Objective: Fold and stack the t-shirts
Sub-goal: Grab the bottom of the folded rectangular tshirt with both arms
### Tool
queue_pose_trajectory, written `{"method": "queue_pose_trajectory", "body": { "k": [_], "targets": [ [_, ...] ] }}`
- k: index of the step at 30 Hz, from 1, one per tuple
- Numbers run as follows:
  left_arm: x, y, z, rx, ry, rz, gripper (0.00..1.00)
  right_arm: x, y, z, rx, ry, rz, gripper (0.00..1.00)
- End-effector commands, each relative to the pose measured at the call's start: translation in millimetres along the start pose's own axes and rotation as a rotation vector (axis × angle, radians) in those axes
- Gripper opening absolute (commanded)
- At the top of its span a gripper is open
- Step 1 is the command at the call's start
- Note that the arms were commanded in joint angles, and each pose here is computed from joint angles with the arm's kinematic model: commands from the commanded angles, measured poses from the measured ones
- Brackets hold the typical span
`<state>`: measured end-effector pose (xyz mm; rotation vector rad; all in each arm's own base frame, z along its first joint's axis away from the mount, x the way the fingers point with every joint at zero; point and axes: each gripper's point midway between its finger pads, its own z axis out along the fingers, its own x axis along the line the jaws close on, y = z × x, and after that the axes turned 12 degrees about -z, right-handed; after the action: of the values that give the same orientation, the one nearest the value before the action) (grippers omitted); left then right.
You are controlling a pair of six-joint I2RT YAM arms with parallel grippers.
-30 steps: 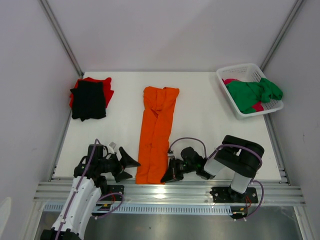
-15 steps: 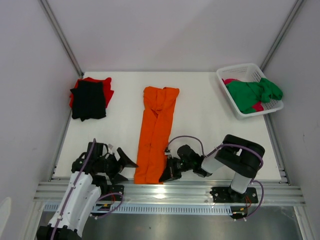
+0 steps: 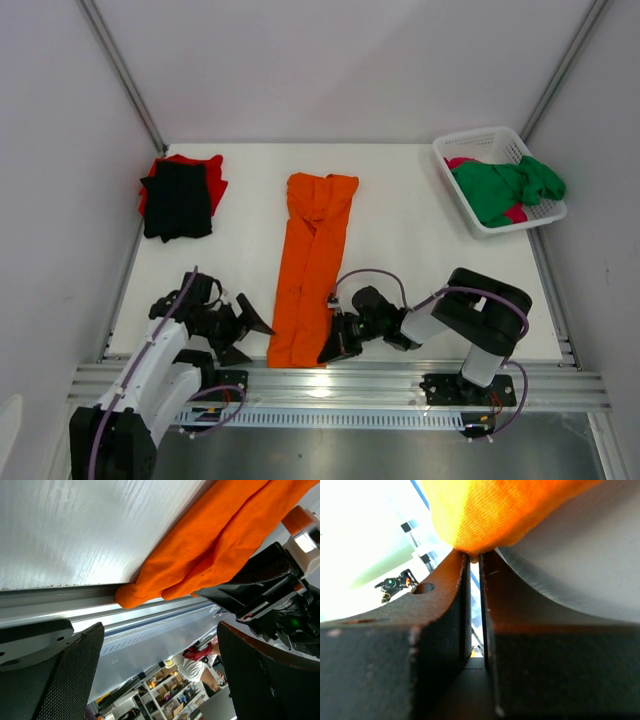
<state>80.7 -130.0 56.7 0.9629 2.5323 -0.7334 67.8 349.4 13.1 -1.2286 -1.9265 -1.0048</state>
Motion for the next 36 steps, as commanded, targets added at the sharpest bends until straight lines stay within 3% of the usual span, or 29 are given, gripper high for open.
{"method": "queue_pose_trajectory", "body": {
  "k": [1,22,36],
  "targets": [
    [-9.4,-0.4,6.9,0.04,-0.036,0.012,0.95,0.0,21.0,-2.5,-0.067,-0.024,-0.035,0.0],
    [-26.3,8.8,29.1,0.095,0.038,0.041,0.94,2.0,30.7,-3.3,-0.052,-0.023,-0.042,0.0],
    [-17.0,5.3,48.8,0.14,0.076,0.035,0.95,-3.5,33.8,-4.9,-0.061,-0.034,-0.028,0.0]
  ]
}}
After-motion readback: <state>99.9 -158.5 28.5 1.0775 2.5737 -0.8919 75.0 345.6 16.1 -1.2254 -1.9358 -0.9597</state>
